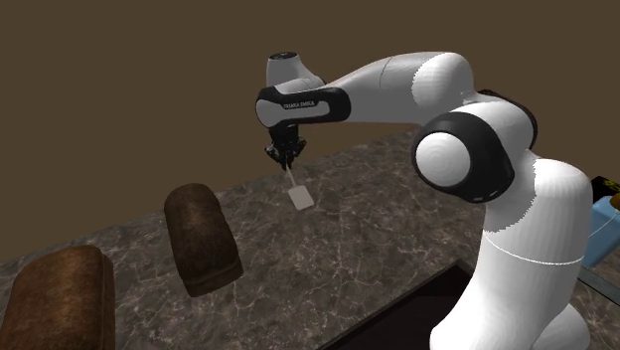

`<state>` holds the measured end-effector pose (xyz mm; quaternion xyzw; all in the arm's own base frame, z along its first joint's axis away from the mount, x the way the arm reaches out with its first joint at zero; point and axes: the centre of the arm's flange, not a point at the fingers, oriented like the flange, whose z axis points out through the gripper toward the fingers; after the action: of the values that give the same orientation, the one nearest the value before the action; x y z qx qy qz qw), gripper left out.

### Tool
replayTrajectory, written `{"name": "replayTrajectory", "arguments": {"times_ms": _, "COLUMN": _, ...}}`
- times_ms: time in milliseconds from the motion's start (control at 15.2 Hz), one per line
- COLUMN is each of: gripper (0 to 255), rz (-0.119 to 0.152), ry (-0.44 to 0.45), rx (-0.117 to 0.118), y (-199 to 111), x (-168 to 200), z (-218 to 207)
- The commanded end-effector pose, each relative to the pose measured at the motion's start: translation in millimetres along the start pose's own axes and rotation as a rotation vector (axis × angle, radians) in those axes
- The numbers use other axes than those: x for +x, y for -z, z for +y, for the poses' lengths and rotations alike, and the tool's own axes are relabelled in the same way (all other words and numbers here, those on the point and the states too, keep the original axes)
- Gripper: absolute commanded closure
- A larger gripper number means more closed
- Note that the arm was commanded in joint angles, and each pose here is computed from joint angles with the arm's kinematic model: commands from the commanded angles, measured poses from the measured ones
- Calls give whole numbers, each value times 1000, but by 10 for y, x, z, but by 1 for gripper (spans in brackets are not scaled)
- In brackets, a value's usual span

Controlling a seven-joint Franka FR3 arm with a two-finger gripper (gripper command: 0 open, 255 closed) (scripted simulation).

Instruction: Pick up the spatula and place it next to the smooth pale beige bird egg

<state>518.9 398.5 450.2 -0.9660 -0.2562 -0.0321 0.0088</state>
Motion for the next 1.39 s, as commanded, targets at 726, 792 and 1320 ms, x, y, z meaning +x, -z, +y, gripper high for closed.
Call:
{"name": "replayTrajectory", "arguments": {"times_ms": 726, "gripper": 255, "rz": 0, "ry": 0, "rx": 0, "y": 467, "x": -262, "z": 449}}
{"name": "replayTrajectory", "arguments": {"times_ms": 792, "gripper": 255, "rz": 0, "ry": 0, "rx": 0, "y": 472, "x": -334, "z": 559}}
{"name": "replayTrajectory", "arguments": {"times_ms": 1320, "gripper": 255, "rz": 0, "ry": 0, "rx": 0, "y": 511, "x": -911, "z": 1443}}
